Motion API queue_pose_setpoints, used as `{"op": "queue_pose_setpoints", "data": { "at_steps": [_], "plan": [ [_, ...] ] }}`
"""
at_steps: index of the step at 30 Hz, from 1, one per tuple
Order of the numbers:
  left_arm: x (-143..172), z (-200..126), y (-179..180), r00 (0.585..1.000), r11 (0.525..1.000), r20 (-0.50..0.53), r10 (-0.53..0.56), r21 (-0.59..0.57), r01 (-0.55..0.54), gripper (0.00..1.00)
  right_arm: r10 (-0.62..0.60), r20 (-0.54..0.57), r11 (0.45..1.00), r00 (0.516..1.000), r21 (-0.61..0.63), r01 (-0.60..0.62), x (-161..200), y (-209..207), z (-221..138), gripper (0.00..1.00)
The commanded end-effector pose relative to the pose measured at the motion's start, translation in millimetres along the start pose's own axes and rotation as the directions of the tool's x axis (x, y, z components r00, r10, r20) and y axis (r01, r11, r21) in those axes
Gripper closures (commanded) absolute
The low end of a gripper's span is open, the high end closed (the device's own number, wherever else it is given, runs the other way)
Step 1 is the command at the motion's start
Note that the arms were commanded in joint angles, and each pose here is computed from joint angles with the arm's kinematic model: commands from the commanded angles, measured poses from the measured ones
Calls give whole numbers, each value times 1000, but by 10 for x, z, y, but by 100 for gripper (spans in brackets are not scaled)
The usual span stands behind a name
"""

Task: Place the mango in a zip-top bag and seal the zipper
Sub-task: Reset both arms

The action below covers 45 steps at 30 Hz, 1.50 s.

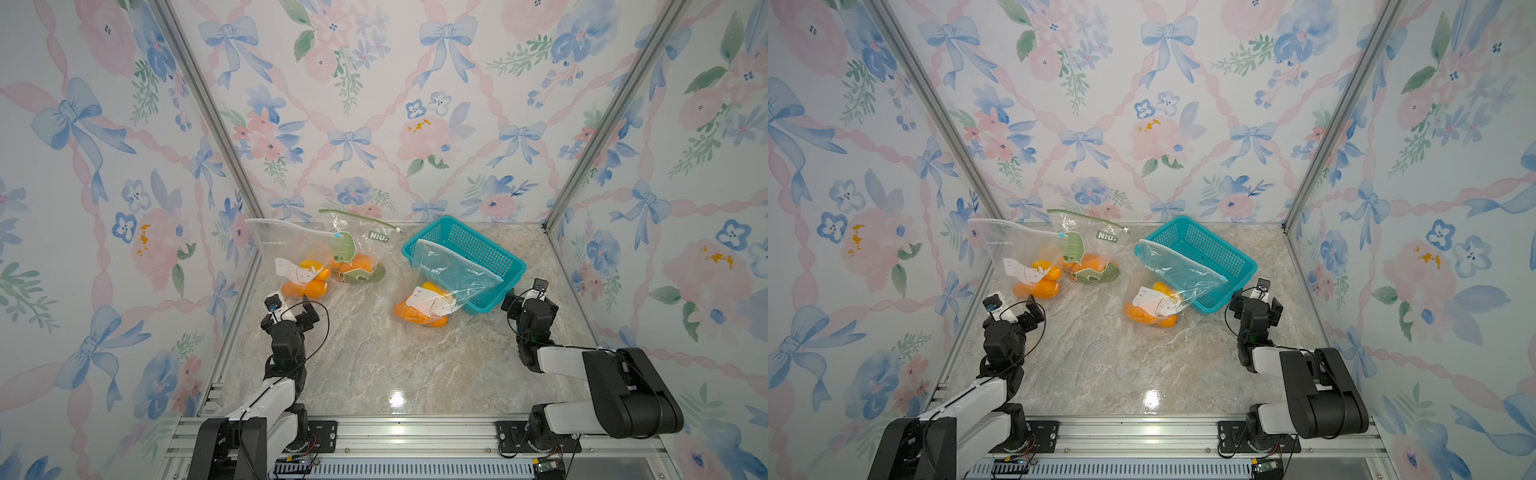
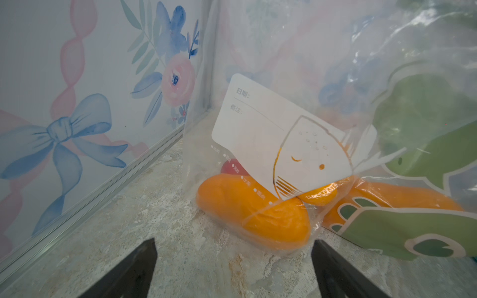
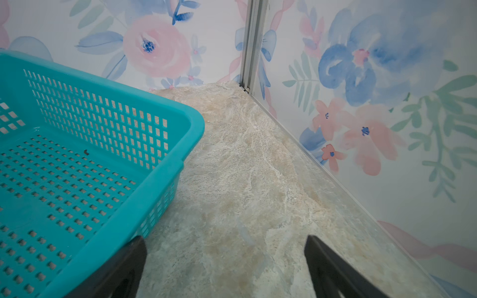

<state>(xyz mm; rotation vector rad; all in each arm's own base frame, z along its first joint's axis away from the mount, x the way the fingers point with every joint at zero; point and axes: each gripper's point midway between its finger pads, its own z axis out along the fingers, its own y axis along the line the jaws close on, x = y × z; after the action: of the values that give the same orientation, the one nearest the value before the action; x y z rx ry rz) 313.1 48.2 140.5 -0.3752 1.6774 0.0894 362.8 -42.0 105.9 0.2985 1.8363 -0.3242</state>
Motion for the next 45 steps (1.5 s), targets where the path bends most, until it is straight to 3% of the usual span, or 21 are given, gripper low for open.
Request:
{"op": "queue_pose_setpoints", "data": {
  "at_steps": [1,20,27,36,45],
  "plan": [
    [-203,-5,-193,993,992,97,68,104,-78,2,4,88,999,996,-33,-1,-188,88,-32,1],
    [32,316,-544,993,958,66,99,264,-113,2,17,139,998,990,-69,-8,-171,101,-115,1],
    [189,367,-729,978,941,68,196,267,-207,2,-9,157,996,988,-84,23,-168,176,-148,1],
    [176,379,-643,981,959,62,186,206,-195,2,-81,127,990,989,-101,94,-61,356,-53,1],
    [175,376,-650,979,959,65,192,200,-201,2,-68,86,993,994,-87,75,-59,315,42,1]
  ]
}}
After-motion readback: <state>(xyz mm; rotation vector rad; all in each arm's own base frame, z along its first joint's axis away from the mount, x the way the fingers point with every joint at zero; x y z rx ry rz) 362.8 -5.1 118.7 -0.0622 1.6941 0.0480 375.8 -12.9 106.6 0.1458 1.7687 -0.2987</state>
